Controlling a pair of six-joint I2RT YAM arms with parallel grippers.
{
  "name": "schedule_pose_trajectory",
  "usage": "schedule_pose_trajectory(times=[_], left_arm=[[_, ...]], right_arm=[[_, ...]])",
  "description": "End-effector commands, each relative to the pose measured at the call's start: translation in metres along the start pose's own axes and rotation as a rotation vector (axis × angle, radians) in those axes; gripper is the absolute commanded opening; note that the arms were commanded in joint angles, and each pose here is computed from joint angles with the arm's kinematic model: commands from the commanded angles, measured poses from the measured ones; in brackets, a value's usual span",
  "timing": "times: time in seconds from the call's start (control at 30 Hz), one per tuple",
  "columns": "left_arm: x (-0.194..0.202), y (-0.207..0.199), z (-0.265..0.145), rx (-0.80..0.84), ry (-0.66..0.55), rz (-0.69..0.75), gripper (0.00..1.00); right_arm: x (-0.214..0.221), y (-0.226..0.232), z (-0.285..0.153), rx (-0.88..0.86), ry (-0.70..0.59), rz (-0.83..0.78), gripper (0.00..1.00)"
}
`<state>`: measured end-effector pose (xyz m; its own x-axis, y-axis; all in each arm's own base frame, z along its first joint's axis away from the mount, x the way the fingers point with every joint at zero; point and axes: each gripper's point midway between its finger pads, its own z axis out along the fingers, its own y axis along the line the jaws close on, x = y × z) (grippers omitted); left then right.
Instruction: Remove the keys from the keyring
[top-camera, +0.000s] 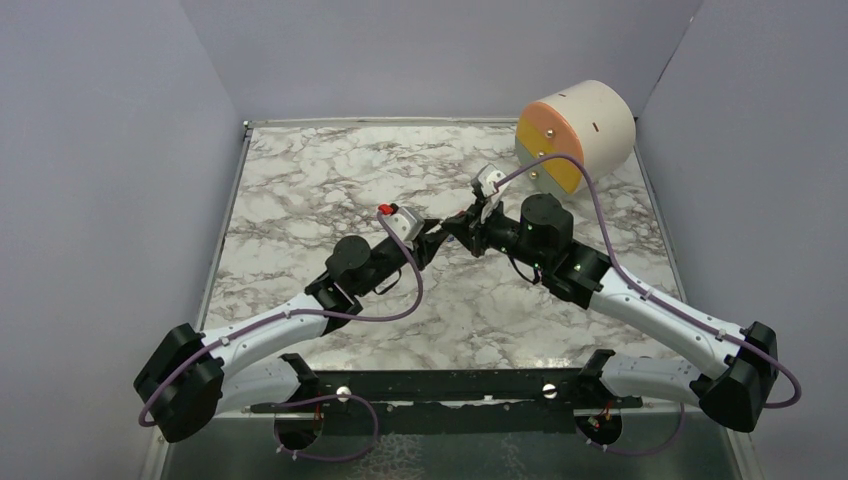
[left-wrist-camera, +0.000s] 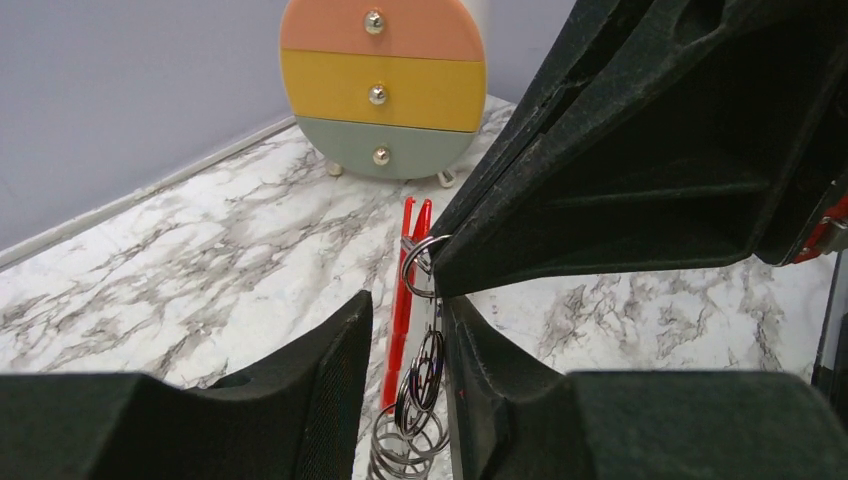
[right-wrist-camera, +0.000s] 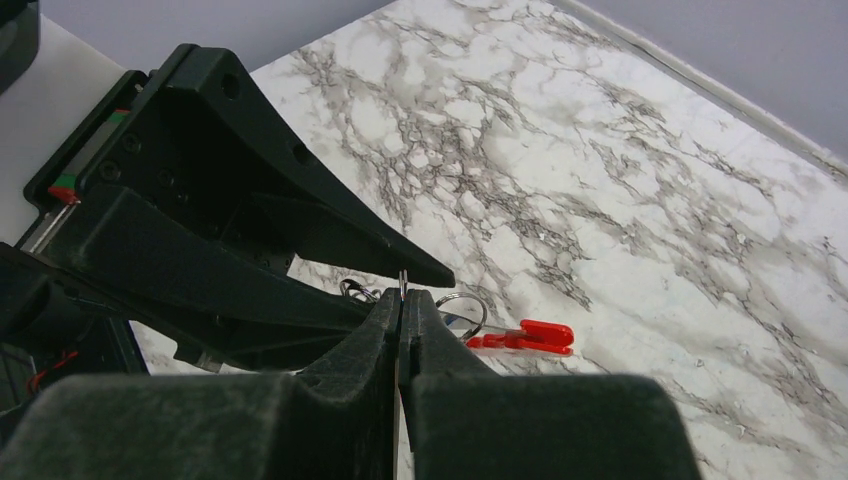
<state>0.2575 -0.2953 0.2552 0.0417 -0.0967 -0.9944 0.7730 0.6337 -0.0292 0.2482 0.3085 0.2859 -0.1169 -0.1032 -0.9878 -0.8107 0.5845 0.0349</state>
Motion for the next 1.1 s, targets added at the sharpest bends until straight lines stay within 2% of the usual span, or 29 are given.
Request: schedule_pose_trajectory(times=[0.0,0.03,0.1,0.17,0.33,0.47,0.6,1.07], left_arm=[[-0.009,-0.008,0.003,0.041,-0.032,-0.007,0.33],[-0.008,-0.008,0.003,0.039,-0.03,-0.007,0.29],[-0.008,-0.009,0.002,0.047,-0.031,0.006,0.08],[-0.009,-0.01,0.002,0.054,-0.034,0.016,0.0],[-0.019,-0.015,-0.006,0.087,-0.065,0.058,0.0],[-0.024,-0.015,-0.02,0.087,-0.087,0.094,0.0],[-0.02,-0.009,-0.029,0.059,-0.076,0.113,0.0],[-0.05,-0.016,-0.029,0.076,-0.136,0.04,0.0]], right_arm=[[-0.018,0.009,-0.005,-0.036,-0.054,-0.001,0.01],[-0.019,0.009,-0.005,-0.036,-0.056,-0.001,0.01],[-0.019,0.01,-0.005,-0.038,-0.054,-0.001,0.01],[-0.017,0.01,-0.004,-0.039,-0.049,0.001,0.01],[-0.016,0.006,-0.006,-0.017,-0.044,-0.007,0.01],[-0.025,-0.002,-0.015,0.034,-0.07,-0.024,0.17],[-0.03,-0.008,-0.027,0.076,-0.103,-0.023,0.21],[0.023,0.005,-0.024,0.002,-0.079,0.031,0.34]])
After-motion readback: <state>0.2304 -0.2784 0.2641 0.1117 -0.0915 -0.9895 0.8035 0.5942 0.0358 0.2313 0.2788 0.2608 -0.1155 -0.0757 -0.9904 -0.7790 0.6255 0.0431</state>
